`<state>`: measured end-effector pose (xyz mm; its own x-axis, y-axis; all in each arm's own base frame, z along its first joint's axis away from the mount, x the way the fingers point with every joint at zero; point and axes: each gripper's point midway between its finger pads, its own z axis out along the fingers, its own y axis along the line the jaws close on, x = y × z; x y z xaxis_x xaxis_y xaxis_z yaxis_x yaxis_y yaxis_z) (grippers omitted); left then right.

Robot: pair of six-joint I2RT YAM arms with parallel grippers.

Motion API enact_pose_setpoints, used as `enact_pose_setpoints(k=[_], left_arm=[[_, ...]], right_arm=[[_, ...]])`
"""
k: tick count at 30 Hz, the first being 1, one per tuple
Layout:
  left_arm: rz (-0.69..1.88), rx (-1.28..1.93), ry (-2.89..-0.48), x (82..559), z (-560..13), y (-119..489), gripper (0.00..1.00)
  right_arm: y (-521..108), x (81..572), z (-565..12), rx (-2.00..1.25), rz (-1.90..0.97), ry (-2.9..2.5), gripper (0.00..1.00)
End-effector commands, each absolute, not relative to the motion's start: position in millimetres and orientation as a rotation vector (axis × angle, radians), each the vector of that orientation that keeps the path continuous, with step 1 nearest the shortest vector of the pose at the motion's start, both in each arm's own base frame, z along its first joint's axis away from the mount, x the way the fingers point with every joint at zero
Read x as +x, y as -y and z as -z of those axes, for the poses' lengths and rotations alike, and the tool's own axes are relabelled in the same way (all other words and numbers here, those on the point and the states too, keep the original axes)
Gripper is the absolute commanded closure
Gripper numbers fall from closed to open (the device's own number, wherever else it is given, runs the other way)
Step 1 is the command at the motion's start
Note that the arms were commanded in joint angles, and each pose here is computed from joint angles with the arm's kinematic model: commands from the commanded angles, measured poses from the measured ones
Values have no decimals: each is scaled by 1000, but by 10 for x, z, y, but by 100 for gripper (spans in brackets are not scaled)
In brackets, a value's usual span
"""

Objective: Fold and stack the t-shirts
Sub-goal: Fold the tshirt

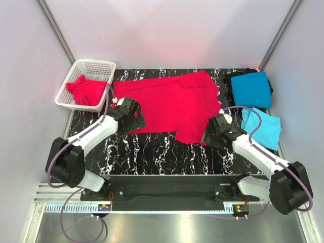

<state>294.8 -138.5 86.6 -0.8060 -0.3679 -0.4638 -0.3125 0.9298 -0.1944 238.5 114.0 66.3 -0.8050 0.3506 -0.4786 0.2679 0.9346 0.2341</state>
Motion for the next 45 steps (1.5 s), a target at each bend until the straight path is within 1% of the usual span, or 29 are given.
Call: enact_pose_setpoints(k=[1, 7, 16, 20, 23, 24, 25, 26, 29, 30, 33, 36, 37, 39, 40, 41, 42, 43, 44, 45], left_arm=[[148, -490, -2535, 3024, -995, 1380, 1], [150, -474, -2508, 3025, -1129, 1351, 1], [155, -465, -2482, 2986, -1253, 1304, 1], [164, -461, -2473, 2988, -1318, 1307, 1], [170, -461, -2460, 2988, -1379, 1300, 1], [172, -459, -2457, 2984, -1396, 1298, 1], [171, -459, -2455, 2981, -1403, 1293, 1], [165, -459, -2454, 2975, -1412, 1280, 1], [161, -457, -2446, 2973, -1446, 1266, 1], [158, -455, -2447, 2971, -1448, 1262, 1], [150, -459, -2448, 2979, -1436, 1257, 1], [146, -462, -2463, 2984, -1394, 1270, 1], [142, -464, -2468, 2986, -1375, 1272, 1], [147, -462, -2476, 2988, -1362, 1288, 1], [145, -464, -2479, 2989, -1353, 1289, 1], [151, -465, -2475, 2994, -1368, 1295, 1], [148, -466, -2476, 2992, -1367, 1291, 1], [151, -466, -2472, 2998, -1379, 1294, 1], [153, -464, -2469, 2998, -1396, 1293, 1], [156, -464, -2465, 3000, -1407, 1294, 1]], right_arm=[[-1235, 2506, -716, 502, -281, -2486, 32], [-1379, 2587, -517, 512, -396, -2480, 31], [-1262, 2709, -329, 523, -417, -2469, 33], [-1350, 2773, -343, 507, -481, -2458, 43], [-1426, 2795, -353, 494, -531, -2457, 57], [-1437, 2793, -345, 492, -536, -2463, 80], [-1442, 2807, -361, 491, -539, -2458, 93], [-1444, 2822, -376, 499, -540, -2453, 100], [-1317, 2828, -430, 521, -435, -2464, 100], [-1204, 2848, -495, 539, -358, -2441, 100], [-1002, 2828, -778, 559, -243, -2393, 100], [-875, 2725, -1038, 569, -184, -2379, 100], [-888, 2768, -1184, 567, -197, -2357, 100], [-900, 2737, -1248, 546, -205, -2371, 100], [-927, 2757, -1288, 535, -216, -2374, 96], [-939, 2752, -1224, 531, -209, -2400, 64], [-939, 2757, -1176, 536, -198, -2414, 50], [-935, 2742, -1110, 543, -183, -2435, 39], [-932, 2732, -1012, 562, -161, -2466, 36], [-885, 2695, -945, 587, -119, -2486, 36]])
